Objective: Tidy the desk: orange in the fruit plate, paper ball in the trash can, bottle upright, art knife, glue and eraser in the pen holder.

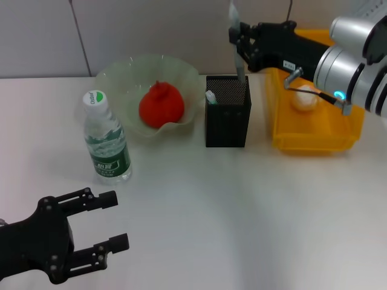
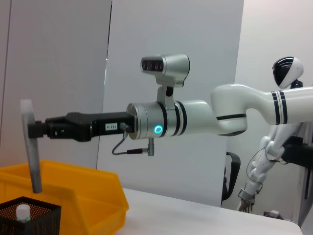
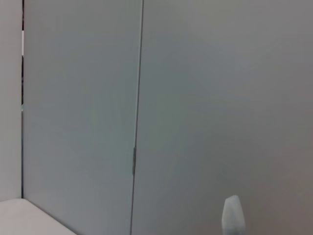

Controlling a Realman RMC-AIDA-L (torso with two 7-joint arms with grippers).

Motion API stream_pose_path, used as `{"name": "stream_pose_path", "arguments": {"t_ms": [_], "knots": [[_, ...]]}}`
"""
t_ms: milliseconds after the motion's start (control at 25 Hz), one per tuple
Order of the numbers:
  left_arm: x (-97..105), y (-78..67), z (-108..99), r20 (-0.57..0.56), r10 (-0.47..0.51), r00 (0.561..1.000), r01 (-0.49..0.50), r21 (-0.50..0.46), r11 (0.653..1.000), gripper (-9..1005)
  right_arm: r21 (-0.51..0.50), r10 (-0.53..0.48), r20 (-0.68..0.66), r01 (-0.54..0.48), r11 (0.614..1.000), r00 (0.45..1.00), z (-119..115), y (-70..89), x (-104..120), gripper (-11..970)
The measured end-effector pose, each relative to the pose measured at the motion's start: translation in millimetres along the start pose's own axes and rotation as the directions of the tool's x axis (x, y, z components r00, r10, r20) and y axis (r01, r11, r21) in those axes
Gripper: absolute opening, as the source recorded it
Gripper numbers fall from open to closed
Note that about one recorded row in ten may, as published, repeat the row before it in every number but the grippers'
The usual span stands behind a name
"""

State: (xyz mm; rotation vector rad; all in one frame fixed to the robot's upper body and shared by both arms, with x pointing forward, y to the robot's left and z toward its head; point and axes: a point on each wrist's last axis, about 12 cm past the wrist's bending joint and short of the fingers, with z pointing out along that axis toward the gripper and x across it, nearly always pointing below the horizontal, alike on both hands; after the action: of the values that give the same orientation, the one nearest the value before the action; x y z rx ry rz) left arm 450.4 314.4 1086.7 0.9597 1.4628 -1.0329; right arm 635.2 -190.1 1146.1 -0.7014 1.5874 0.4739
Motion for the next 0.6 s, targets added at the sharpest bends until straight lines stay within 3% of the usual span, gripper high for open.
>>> {"name": "stream_pose_path", "arguments": {"t_ms": [600], "knots": [[0, 0.7, 2, 0.0, 0.001, 1.0, -0.001, -0.002, 1.0, 698, -0.01, 0.025, -0.041, -0.026, 1.0, 0.999, 1, 3.9, 16, 138]]}}
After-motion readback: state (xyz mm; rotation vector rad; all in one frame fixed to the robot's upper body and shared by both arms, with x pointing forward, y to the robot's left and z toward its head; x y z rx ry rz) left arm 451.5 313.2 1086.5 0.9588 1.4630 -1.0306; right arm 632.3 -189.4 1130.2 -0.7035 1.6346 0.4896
